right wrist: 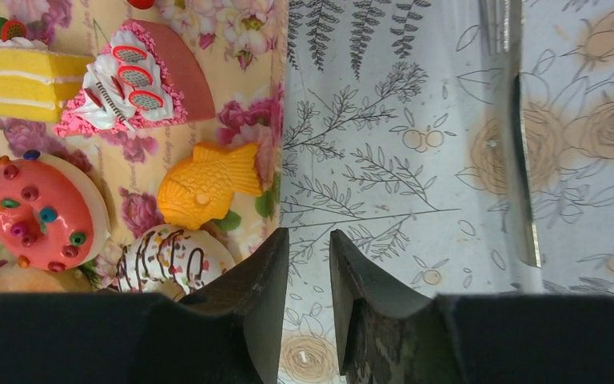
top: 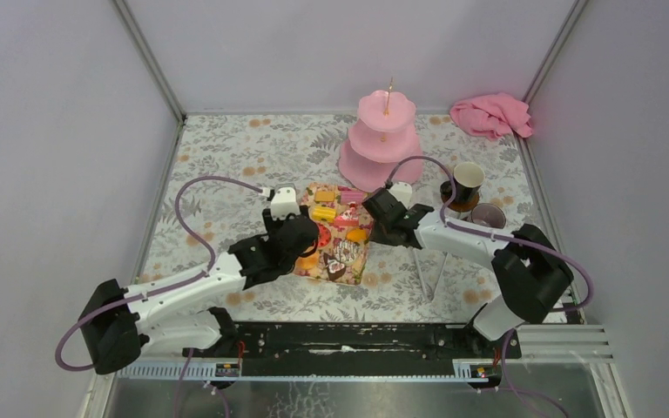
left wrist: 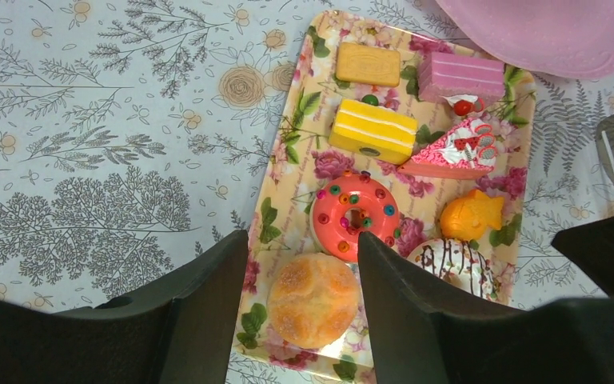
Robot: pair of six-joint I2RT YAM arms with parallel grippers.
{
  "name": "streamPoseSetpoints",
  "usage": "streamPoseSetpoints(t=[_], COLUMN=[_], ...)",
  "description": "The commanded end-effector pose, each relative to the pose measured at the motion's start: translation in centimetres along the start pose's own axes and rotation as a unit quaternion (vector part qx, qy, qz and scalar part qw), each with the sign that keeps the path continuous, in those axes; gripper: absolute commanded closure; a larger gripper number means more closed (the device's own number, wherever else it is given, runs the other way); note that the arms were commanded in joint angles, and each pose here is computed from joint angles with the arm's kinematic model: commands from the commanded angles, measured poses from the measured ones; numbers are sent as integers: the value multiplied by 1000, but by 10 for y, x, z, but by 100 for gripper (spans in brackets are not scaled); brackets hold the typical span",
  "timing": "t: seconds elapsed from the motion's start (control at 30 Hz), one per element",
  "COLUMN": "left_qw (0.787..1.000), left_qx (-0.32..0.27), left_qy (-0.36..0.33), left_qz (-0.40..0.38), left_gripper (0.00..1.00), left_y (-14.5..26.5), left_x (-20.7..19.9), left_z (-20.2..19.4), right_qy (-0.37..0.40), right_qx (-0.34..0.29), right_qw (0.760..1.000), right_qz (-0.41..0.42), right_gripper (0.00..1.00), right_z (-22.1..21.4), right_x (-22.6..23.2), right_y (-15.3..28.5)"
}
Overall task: Serve the afternoon tea
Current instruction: Adjust the tray at the center of the board.
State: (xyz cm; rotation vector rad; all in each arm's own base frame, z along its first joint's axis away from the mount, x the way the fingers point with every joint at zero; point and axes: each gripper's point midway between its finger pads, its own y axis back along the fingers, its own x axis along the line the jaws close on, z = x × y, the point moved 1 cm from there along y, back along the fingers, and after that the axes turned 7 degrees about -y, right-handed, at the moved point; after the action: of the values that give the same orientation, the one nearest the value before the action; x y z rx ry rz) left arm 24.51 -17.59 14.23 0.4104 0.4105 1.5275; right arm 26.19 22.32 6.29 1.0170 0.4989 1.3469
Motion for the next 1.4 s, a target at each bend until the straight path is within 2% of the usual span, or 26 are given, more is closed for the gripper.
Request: streamPoseSetpoints(t=[0.0,0.6,0.67,0.87,1.17,1.37], left_qw=[1000,998,998,998,998,998], left_qx=[-14,-39,-40,-41,-44,-45], left_qy=[28,56,57,51,48,50], left_qz=[6,1,0,7,14,16], left_gripper=[40,40,40,40,40,40], left_y=[2,9,9,7,7,6], left_x=[7,20,19,21,24,24], left_z=[4,7,8,7,7,7], right_qy=[-32,-19,-7,20,53,56], right_qx=[-14,18,23,35,44,40], right_qw=[999,1000,1000,999,998,998], right_qz=[25,2,1,-4,-2,-8], right_gripper=[67,69,71,87,88,87], right_z=[0,-31,-33,-43,-56,-59], right_x=[19,20,20,18,24,12], right_y=[-8,-41,-43,-46,-43,-35])
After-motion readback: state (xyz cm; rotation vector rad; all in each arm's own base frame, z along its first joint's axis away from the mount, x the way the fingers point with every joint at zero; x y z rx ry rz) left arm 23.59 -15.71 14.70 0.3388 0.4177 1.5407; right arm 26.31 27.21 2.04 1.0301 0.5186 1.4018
